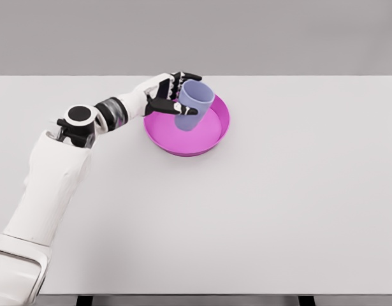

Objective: Flip the cup with left arm and place it on the plate

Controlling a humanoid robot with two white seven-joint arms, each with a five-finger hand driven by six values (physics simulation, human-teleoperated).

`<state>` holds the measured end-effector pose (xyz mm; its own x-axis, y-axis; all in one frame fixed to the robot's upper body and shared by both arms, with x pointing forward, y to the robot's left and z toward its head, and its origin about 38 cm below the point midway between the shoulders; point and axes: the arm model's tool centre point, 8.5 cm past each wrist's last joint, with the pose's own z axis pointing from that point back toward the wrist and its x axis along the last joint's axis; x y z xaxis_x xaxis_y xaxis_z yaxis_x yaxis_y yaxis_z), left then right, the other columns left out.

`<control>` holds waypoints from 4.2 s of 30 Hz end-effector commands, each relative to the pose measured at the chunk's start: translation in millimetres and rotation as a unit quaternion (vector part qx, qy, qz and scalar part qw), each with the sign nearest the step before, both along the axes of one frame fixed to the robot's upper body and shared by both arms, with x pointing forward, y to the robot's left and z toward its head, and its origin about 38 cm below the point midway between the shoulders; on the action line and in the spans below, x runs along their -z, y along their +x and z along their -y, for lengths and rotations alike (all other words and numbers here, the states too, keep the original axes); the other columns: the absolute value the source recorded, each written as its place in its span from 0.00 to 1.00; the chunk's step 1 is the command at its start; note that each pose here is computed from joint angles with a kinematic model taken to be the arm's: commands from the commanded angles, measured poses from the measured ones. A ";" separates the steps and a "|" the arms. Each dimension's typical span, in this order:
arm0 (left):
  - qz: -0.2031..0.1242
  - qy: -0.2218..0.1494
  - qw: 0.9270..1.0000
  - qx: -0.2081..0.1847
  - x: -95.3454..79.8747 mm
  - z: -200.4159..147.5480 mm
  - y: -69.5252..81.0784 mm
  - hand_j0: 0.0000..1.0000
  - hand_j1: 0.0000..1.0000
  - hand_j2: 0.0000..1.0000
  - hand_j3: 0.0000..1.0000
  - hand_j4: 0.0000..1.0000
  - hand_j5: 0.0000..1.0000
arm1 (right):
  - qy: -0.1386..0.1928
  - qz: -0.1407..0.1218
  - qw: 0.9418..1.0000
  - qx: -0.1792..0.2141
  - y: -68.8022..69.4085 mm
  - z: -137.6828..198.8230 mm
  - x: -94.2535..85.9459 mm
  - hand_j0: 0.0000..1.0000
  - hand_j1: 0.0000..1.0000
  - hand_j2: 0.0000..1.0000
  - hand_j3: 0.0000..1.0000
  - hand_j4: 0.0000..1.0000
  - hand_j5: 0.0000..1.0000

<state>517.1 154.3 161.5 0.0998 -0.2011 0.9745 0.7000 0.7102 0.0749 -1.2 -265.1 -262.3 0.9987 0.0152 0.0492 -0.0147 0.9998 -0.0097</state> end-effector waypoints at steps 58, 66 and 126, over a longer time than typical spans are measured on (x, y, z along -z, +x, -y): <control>0.023 -0.078 0.996 -0.028 42.8 13.5 8.9 0.84 0.84 0.84 0.84 0.84 0.84 | 0.000 0.000 1.000 0.000 0.8 0.0 0.0 1.00 1.00 1.00 1.00 1.00 1.00; 0.021 -0.079 0.996 -0.028 42.8 14.4 9.0 1.00 1.00 1.00 1.00 1.00 1.00 | 0.000 0.000 1.000 0.000 0.0 0.0 0.0 1.00 1.00 1.00 1.00 1.00 1.00; 0.073 -0.028 0.992 -0.104 9.0 -132.2 11.9 1.00 1.00 1.00 1.00 1.00 1.00 | 0.000 -0.001 1.000 0.000 -0.1 0.0 0.0 1.00 1.00 1.00 1.00 1.00 1.00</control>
